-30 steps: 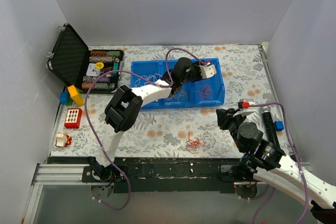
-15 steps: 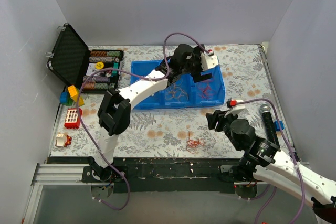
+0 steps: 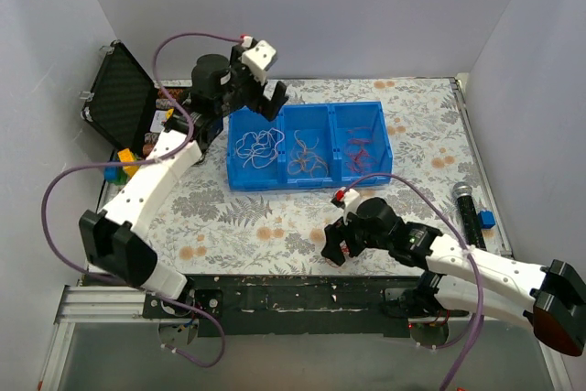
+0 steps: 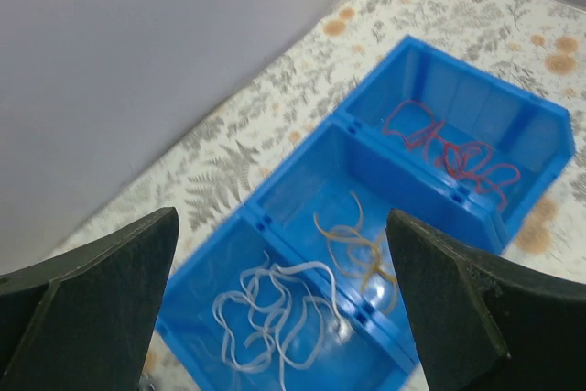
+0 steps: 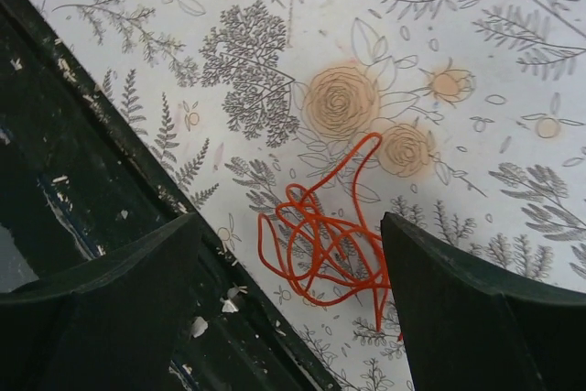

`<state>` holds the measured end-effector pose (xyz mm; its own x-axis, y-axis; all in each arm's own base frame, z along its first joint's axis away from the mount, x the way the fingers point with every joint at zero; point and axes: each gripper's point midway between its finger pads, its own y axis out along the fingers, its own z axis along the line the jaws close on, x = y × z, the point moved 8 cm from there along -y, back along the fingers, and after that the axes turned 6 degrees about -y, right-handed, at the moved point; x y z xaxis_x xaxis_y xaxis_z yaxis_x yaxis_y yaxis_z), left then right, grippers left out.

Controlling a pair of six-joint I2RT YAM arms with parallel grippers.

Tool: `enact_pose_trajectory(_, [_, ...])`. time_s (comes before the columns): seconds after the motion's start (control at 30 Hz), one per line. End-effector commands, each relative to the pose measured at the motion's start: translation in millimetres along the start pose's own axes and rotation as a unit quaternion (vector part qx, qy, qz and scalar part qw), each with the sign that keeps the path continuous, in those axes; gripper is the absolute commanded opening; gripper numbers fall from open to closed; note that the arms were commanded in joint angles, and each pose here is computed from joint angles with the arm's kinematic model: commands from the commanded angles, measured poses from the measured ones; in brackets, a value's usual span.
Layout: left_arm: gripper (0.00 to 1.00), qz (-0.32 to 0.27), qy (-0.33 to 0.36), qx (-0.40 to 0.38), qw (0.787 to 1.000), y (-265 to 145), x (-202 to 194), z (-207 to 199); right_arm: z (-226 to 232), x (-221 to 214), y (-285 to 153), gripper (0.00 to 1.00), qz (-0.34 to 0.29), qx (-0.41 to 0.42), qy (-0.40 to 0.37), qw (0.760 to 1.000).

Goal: Untangle the cables

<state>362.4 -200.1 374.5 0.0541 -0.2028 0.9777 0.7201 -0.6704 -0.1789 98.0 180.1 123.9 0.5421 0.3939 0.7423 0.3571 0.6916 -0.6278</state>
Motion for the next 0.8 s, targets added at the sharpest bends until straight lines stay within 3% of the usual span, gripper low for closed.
enact_pose_trajectory(0.0, [0.98,0.035,-0.066,-0.015,0.997,-36.0,-26.9,-18.7,14.9,4.4,4.6,0.88,0.008,0.080,-0.023,0.996])
enact_pose_trajectory(0.1, [0.98,0.038,-0.079,0.003,0.996,-53.1,-35.0,-20.5,13.1,-7.7,12.9,0.84,0.055,0.080,-0.014,0.995])
enact_pose_trajectory(0.2, [0.98,0.040,-0.091,0.022,0.995,-65.7,-40.8,-21.5,11.5,-11.0,19.4,0.67,0.087,0.073,-0.009,0.993])
enact_pose_trajectory(0.27, [0.98,0.040,-0.093,0.028,0.994,-71.2,-44.5,-22.0,8.5,-7.1,21.3,0.44,0.087,0.051,-0.010,0.995])
enact_pose_trajectory(0.37, [0.98,0.045,-0.105,0.039,0.993,-77.4,-51.0,-23.5,4.5,19.2,15.7,0.02,0.049,0.002,-0.021,0.999])
enact_pose_trajectory(0.53, [0.98,0.034,-0.114,0.047,0.992,-83.8,-57.6,-25.3,-6.6,113.3,-22.1,0.01,-0.102,-0.129,-0.063,0.984])
enact_pose_trajectory(0.77, [0.98,0.006,-0.125,0.059,0.990,-85.4,-39.4,-19.6,-75.3,198.5,-55.4,0.01,-0.195,-0.245,-0.034,0.949])
